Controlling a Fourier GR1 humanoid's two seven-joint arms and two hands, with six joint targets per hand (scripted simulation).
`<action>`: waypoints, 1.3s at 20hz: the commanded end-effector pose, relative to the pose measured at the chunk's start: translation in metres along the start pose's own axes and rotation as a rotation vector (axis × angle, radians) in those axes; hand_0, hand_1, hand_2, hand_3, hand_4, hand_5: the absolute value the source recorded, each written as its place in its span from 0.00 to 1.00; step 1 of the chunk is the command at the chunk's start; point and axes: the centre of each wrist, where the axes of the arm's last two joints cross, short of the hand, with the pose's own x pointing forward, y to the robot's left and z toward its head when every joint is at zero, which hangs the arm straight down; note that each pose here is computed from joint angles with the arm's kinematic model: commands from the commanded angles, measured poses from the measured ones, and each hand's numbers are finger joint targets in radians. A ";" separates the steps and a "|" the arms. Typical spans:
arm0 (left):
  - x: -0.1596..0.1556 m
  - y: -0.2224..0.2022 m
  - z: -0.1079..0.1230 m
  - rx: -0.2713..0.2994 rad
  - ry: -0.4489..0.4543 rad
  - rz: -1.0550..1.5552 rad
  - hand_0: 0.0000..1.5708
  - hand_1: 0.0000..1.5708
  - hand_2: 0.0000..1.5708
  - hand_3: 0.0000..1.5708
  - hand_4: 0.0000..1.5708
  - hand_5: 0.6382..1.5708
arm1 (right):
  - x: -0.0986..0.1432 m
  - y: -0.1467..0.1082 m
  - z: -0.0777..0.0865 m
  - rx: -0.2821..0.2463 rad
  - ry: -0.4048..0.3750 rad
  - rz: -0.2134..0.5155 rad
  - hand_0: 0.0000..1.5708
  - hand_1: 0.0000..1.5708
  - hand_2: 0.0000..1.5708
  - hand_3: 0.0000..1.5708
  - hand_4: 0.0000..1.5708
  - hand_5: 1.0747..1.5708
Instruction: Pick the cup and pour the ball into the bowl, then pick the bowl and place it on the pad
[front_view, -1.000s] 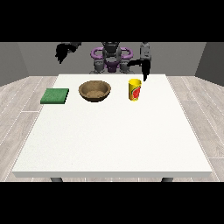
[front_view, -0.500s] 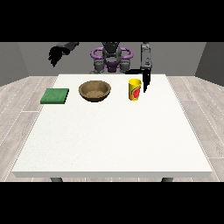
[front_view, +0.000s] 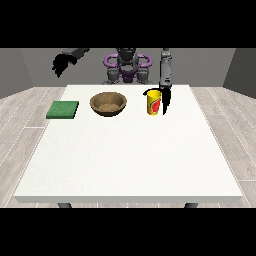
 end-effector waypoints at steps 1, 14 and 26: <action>-0.015 0.017 0.003 0.049 -0.040 -0.035 0.44 0.44 0.41 0.00 0.64 0.98 | 0.017 -0.003 -0.004 0.022 -0.036 -0.021 0.00 0.00 0.00 0.00 0.43 1.00; -0.017 -0.017 -0.001 0.051 0.026 -0.398 0.81 0.81 1.00 1.00 0.89 0.85 | 0.023 -0.057 -0.006 -0.005 0.116 -0.010 0.00 0.00 0.00 0.19 0.40 0.99; 0.020 -0.075 -0.053 -0.100 -0.111 -1.204 0.87 0.87 1.00 1.00 0.92 0.97 | -0.019 -0.075 -0.004 -0.024 0.205 -0.048 0.00 0.00 0.00 0.05 0.43 0.98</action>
